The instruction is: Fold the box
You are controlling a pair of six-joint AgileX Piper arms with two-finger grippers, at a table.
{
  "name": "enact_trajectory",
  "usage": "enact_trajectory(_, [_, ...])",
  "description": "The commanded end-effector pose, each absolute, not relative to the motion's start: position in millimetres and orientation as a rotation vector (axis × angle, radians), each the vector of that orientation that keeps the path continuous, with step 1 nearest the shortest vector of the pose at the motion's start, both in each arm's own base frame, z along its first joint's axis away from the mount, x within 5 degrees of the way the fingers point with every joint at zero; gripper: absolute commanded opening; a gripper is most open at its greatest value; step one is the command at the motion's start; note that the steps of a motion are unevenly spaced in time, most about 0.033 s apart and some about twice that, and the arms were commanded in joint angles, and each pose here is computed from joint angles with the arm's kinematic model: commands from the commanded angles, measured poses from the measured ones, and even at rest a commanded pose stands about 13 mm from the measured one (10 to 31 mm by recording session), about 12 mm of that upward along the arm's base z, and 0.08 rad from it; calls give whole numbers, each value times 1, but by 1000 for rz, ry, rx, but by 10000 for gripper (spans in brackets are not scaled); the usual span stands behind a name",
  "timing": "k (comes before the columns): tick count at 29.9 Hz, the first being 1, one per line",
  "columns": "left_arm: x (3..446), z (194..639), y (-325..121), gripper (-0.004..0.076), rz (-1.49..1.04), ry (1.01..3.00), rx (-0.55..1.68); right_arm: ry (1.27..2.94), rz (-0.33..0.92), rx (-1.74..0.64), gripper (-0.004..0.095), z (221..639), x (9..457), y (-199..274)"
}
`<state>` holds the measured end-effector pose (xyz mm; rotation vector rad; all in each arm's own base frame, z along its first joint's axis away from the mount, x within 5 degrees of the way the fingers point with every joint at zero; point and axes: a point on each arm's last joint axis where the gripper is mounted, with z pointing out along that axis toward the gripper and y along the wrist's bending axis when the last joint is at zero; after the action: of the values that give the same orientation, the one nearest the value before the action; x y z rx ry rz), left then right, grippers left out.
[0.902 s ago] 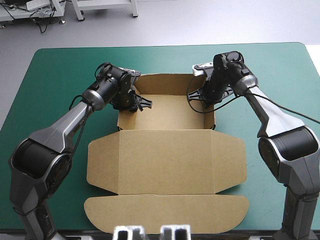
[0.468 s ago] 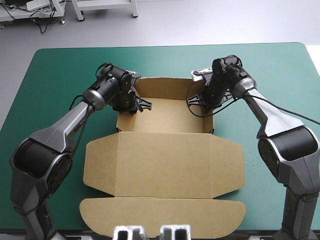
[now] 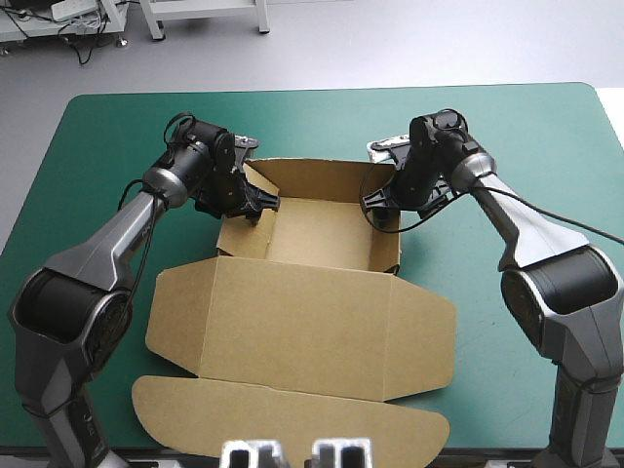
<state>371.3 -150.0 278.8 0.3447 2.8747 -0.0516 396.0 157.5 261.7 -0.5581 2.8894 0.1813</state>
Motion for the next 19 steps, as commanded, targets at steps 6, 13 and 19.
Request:
enact_trajectory(6, [363, 315, -148, 530, -99, 2760, 360, 2727, 256, -541, 785, 328, 383, 153])
enact_trajectory(13, [355, 363, -150, 530, -207, 2629, 414, 2627, 244, -535, 785, 366, 365, 144])
enact_trajectory(19, [335, 427, -144, 525, -230, 2475, 524, 2555, 258, -525, 772, 394, 348, 138])
